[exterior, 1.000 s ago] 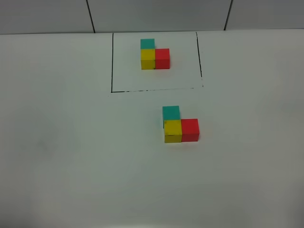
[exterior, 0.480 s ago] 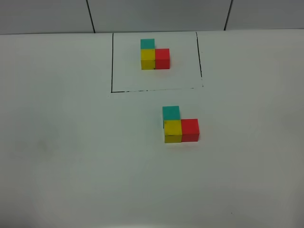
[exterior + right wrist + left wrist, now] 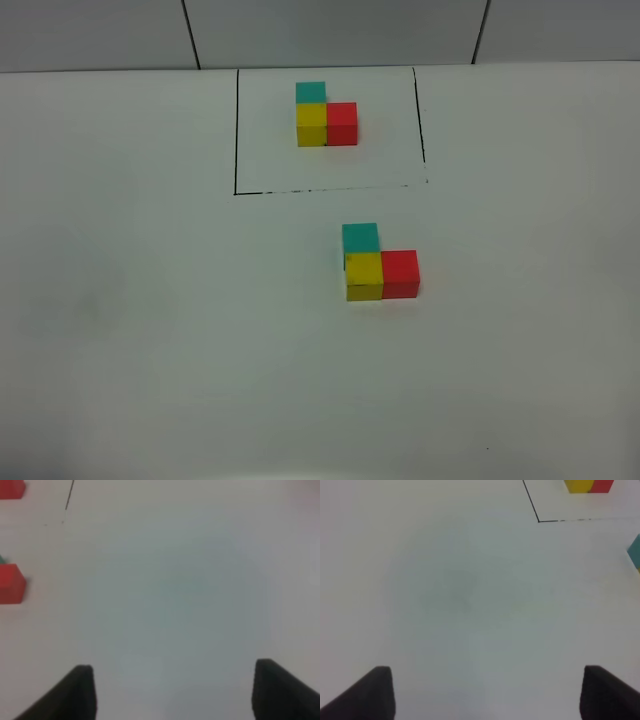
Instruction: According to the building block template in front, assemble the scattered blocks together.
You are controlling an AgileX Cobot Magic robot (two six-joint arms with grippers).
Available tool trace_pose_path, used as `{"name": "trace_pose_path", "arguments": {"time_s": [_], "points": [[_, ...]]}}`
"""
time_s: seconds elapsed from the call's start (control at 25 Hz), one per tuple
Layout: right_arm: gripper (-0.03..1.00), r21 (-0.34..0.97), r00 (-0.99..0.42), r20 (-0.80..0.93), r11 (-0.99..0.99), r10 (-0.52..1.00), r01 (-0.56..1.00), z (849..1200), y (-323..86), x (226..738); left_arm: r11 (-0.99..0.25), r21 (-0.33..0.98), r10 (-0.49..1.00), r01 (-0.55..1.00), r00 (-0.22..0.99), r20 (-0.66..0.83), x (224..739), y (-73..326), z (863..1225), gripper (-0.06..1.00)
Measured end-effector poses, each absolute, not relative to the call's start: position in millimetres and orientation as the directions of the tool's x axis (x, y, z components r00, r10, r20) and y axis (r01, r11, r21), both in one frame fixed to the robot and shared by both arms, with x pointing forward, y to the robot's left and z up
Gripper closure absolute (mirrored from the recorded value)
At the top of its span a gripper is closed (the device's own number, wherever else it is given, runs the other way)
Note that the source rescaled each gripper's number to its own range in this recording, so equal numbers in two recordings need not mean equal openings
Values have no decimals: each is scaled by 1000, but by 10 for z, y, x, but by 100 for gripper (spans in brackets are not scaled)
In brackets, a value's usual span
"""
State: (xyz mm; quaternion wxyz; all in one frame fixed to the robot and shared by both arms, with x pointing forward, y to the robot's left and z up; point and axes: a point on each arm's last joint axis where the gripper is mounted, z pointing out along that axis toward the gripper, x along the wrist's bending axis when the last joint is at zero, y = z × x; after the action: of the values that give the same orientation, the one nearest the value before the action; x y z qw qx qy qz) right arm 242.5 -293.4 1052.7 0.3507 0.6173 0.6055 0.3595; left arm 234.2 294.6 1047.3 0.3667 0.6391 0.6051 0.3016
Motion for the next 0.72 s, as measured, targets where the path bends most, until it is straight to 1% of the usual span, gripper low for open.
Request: {"name": "trace_pose_path", "arguments": {"time_s": [0.16,0.32,0.44,0.72], "points": [[74,868,8,19,-21,1000,495,10527,-2934,2425,2,834,995,552,85,-59,2342,2946,10473,-2],[80,868,8,19,-21,1000,495,10527,-2934,2425,3,834,995,552,85,-60,2342,2946,10473,-2],[82,868,4,22,-21,1000,495,10527,-2931,2425,3,834,995,552,85,-60,2342,2946,10473,-2],[82,868,-27,28,-11,999,496,10527,-2924,2423,3,834,995,552,85,-60,2342,2946,10473,-2]]}}
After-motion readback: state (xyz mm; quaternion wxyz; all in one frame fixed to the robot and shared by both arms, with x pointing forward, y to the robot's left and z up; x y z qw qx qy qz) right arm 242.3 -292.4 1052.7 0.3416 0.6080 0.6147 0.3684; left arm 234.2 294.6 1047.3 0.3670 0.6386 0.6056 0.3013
